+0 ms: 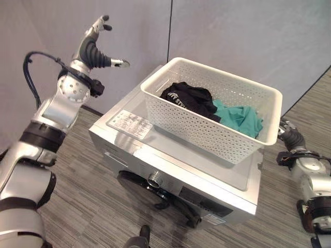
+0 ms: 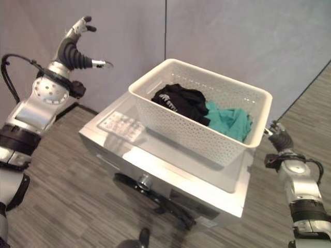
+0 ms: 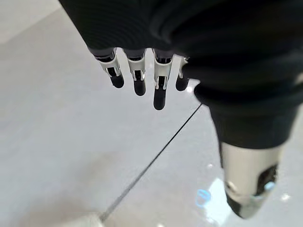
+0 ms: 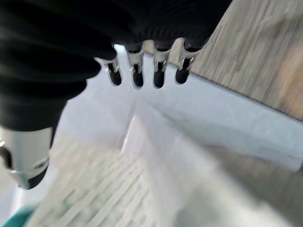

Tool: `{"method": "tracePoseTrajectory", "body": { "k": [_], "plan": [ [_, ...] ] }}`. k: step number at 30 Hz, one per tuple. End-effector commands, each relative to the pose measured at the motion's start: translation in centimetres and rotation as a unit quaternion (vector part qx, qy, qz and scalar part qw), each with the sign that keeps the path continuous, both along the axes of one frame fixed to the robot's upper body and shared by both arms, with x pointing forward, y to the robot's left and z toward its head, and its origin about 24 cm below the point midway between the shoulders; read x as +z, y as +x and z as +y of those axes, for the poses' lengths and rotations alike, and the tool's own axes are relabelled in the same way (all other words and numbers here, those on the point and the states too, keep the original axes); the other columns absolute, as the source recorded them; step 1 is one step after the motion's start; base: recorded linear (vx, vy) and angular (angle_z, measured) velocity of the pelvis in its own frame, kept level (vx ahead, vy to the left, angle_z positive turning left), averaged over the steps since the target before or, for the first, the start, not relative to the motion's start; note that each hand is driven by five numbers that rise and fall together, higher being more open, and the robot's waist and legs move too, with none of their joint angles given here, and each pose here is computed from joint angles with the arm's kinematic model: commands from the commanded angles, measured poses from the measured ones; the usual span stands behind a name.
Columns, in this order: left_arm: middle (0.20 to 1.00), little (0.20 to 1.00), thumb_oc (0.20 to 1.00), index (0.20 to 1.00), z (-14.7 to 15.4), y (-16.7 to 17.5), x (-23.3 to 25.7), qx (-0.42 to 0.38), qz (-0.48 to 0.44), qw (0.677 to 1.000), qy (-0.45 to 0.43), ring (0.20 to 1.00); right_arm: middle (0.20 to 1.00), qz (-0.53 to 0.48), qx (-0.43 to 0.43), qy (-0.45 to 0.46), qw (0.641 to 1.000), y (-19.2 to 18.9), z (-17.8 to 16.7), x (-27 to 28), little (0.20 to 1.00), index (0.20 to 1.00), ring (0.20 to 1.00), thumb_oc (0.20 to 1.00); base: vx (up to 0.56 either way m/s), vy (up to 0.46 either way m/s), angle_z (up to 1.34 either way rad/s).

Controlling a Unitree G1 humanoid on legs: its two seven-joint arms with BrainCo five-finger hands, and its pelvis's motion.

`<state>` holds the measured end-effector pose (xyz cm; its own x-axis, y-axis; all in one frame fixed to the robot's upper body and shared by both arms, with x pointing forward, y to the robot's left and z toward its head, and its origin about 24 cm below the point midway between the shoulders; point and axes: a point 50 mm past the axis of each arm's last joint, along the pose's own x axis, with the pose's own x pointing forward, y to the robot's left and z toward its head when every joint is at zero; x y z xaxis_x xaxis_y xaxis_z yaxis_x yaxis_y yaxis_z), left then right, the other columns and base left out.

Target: Grab the laundry basket,head to the washer,open it,put in the laundry and shut it.

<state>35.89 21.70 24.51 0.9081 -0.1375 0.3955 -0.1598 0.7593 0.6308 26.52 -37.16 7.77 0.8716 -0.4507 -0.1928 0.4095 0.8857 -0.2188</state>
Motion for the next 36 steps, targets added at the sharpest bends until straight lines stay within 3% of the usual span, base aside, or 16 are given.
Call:
{"method": "tracePoseTrajectory", "body": {
  "k": [1, 8, 10, 12, 14, 15, 19, 22, 23, 25, 31, 36],
  "plan": [
    [1.0, 1.0, 1.0, 1.0, 0.1, 0.2, 2.1, -0.016, -0.028, 0.999, -0.029, 1.0, 1.0, -0.051, -0.021, -0.024, 0.998, -0.9, -1.8, 2.7, 1.0, 1.0, 1.0, 1.0, -0.03, -0.033, 0.19],
    [1.0, 1.0, 1.0, 1.0, 4.7, -5.6, -3.9, 0.003, 0.008, 0.998, -0.062, 1.0, 1.0, -0.053, -0.049, -0.011, 0.997, -6.8, -1.7, -0.5, 1.0, 1.0, 1.0, 1.0, -0.07, -0.058, 0.06],
    [1.0, 1.0, 1.0, 1.0, 6.3, -9.1, -10.3, 0.02, 0.09, 0.987, -0.13, 1.0, 1.0, -0.028, -0.057, 0.07, 0.996, -9.4, 0.0, -5.1, 1.0, 1.0, 1.0, 1.0, -0.06, -0.076, 0.12],
    [1.0, 1.0, 1.0, 1.0, 6.7, -10.4, -12.3, 0.029, 0.121, 0.98, -0.154, 1.0, 1.0, -0.016, -0.055, 0.103, 0.993, -10.2, 0.7, -6.7, 1.0, 1.0, 1.0, 1.0, -0.03, -0.034, 0.04],
    [1.0, 1.0, 1.0, 1.0, 7.7, -13.5, -17.8, 0.067, 0.203, 0.949, -0.234, 1.0, 1.0, 0.032, -0.051, 0.15, 0.987, -12.4, 2.7, -10.3, 1.0, 1.0, 1.0, 1.0, -0.05, -0.056, 0.13],
    [1.0, 1.0, 1.0, 1.0, 8.1, -16.3, -21.9, 0.093, 0.269, 0.915, -0.285, 1.0, 1.0, 0.072, -0.052, 0.183, 0.979, -14.4, 3.9, -12.7, 1.0, 1.0, 1.0, 1.0, -0.06, -0.064, 0.15],
    [1.0, 1.0, 1.0, 1.0, 8.4, -20.1, -27.2, 0.147, 0.359, 0.863, -0.325, 1.0, 1.0, 0.129, -0.037, 0.199, 0.971, -16.7, 5.3, -15.1, 1.0, 1.0, 1.0, 1.0, -0.05, -0.033, 0.12],
    [1.0, 1.0, 1.0, 1.0, 8.5, -23.1, -31.1, 0.191, 0.442, 0.825, -0.296, 1.0, 1.0, 0.176, -0.024, 0.2, 0.964, -17.9, 6.6, -16.7, 1.0, 1.0, 1.0, 1.0, -0.05, -0.008, 0.13],
    [1.0, 1.0, 1.0, 1.0, 8.5, -24.6, -33.1, 0.224, 0.483, 0.8, -0.276, 1.0, 1.0, 0.206, -0.008, 0.168, 0.964, -18.1, 7.1, -17.3, 1.0, 1.0, 1.0, 1.0, -0.07, 0.014, 0.08],
    [1.0, 1.0, 1.0, 1.0, 8.1, -25.6, -34.7, 0.249, 0.511, 0.783, -0.251, 1.0, 1.0, 0.213, -0.002, 0.145, 0.966, -17.6, 7.7, -17.6, 1.0, 1.0, 1.0, 1.0, -0.06, 0.018, 0.1],
    [1.0, 1.0, 1.0, 1.0, 5.3, -27.5, -38.0, 0.267, 0.583, 0.752, -0.153, 1.0, 1.0, 0.28, 0.02, 0.066, 0.957, -17.8, 9.5, -19.6, 1.0, 1.0, 1.0, 1.0, -0.05, 0.047, 0.04],
    [1.0, 1.0, 1.0, 1.0, 4.1, -27.3, -38.8, 0.268, 0.596, 0.737, -0.171, 1.0, 1.0, 0.348, 0.052, 0.134, 0.927, -19.8, 11.5, -21.7, 1.0, 1.0, 1.0, 1.0, -0.02, 0.027, -0.04]
  ]
}}
